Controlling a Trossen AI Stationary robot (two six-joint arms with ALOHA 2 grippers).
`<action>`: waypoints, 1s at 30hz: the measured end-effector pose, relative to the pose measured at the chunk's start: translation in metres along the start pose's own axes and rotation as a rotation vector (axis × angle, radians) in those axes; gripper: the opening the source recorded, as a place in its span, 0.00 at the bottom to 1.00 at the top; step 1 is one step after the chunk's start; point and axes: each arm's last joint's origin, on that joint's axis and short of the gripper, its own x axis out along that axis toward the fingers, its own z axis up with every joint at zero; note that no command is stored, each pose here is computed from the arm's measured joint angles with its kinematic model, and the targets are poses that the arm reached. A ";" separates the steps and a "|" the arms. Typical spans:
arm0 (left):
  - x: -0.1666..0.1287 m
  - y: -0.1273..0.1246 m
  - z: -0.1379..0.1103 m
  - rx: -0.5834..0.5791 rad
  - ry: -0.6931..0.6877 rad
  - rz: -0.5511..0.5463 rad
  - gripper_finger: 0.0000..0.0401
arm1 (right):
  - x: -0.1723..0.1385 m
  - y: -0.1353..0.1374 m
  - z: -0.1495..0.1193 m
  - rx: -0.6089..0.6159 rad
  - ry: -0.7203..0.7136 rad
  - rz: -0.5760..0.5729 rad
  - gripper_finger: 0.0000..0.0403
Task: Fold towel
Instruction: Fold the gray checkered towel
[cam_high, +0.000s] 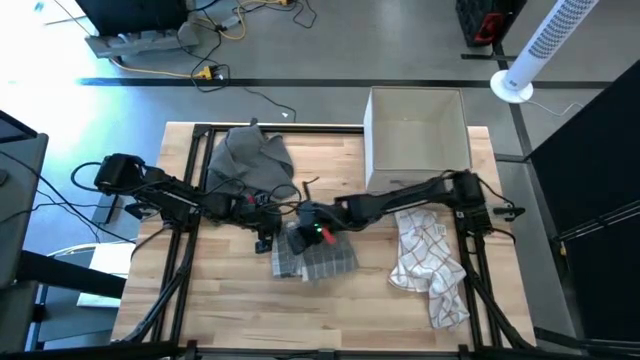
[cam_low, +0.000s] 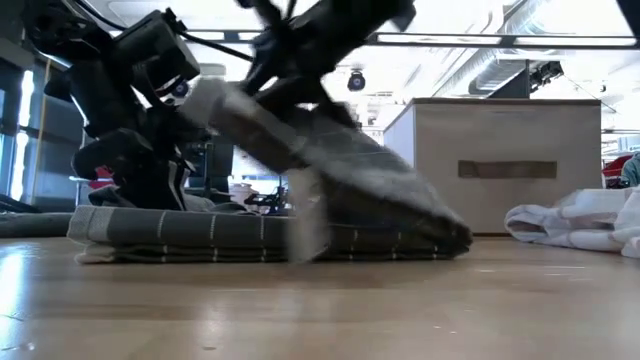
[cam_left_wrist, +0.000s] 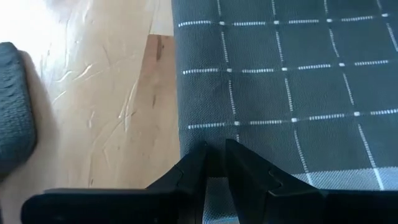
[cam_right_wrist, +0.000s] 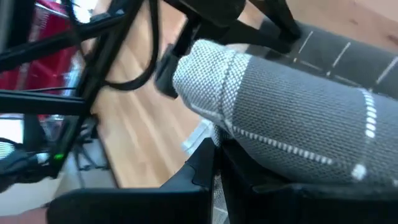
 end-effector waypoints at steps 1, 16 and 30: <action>0.000 0.000 0.000 -0.003 0.000 0.003 0.13 | 0.005 0.001 0.001 -0.016 -0.005 0.001 0.00; 0.000 0.000 0.000 -0.010 -0.007 -0.002 0.13 | 0.025 0.004 0.010 -0.069 -0.089 0.033 0.15; -0.017 0.003 0.019 0.010 -0.049 0.115 0.13 | -0.007 0.029 0.019 -0.175 -0.176 0.113 0.42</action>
